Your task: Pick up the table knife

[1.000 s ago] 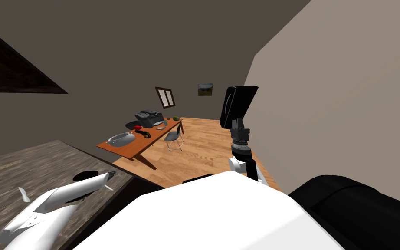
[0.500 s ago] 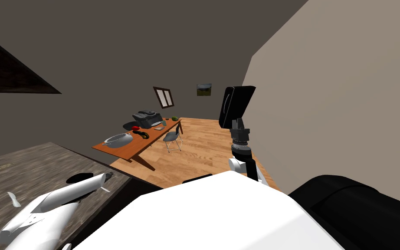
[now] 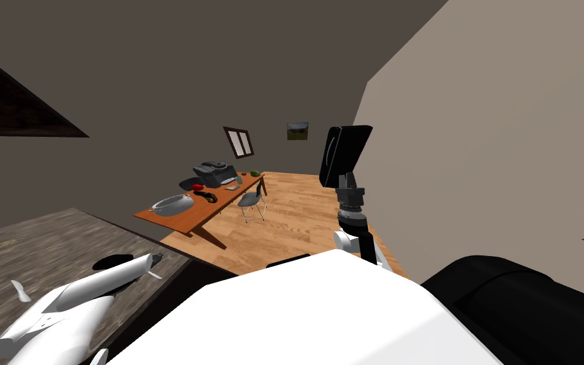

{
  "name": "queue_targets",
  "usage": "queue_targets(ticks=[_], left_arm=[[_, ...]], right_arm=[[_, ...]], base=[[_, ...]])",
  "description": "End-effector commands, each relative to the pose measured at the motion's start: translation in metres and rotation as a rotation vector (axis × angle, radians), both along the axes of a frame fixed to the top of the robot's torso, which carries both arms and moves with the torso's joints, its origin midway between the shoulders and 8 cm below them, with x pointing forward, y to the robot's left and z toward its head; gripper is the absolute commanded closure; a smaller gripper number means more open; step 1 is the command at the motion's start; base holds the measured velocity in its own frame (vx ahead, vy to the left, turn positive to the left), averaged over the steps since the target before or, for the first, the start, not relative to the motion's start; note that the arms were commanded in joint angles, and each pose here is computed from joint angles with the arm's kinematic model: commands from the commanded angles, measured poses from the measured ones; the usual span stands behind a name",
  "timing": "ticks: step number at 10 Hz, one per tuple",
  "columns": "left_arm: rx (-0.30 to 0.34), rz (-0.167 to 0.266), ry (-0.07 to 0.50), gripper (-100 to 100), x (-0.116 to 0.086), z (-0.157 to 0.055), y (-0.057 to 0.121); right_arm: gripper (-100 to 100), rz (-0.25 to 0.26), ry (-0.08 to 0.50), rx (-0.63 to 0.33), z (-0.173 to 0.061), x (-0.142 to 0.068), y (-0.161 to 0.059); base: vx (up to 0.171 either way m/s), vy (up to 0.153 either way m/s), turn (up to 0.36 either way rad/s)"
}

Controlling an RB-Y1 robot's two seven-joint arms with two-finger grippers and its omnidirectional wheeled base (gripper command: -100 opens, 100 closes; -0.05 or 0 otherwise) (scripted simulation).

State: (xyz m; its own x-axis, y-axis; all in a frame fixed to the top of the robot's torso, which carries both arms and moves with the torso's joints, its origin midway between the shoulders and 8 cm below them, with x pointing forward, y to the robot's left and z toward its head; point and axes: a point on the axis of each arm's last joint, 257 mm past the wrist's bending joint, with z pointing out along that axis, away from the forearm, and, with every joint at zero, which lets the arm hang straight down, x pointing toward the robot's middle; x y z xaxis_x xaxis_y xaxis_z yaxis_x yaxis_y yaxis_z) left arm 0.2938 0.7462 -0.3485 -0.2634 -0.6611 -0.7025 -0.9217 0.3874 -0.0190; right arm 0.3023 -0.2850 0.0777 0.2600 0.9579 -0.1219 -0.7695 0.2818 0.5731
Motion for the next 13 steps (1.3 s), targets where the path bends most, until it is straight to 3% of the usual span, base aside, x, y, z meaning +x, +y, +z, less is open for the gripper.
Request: queue_targets(ticks=[1,3,4,5,13], left_arm=[[0.0,0.0,0.0,100,0.0,0.0,0.0],[0.002,-0.004,0.002,100,0.0,0.0,0.0],[0.002,-0.003,0.002,0,0.0,0.0,0.0],[0.005,-0.007,-0.002,100,0.003,0.003,-0.006],[0.004,-0.036,-0.001,100,0.009,0.012,-0.042]], right_arm=[[0,0.0,0.0,0.0,0.0,0.0,0.0],[0,0.0,0.0,0.0,0.0,0.0,0.0],[0,0.0,0.0,0.0,0.0,0.0,0.0],[0,0.0,0.0,0.0,0.0,0.0,0.0],[0,0.0,0.0,0.0,0.0,0.0,0.0]], base=[[0.0,0.0,0.0],[0.0,0.0,0.0],[0.0,0.0,0.0],[0.013,0.017,0.05],[0.015,0.021,0.038]])
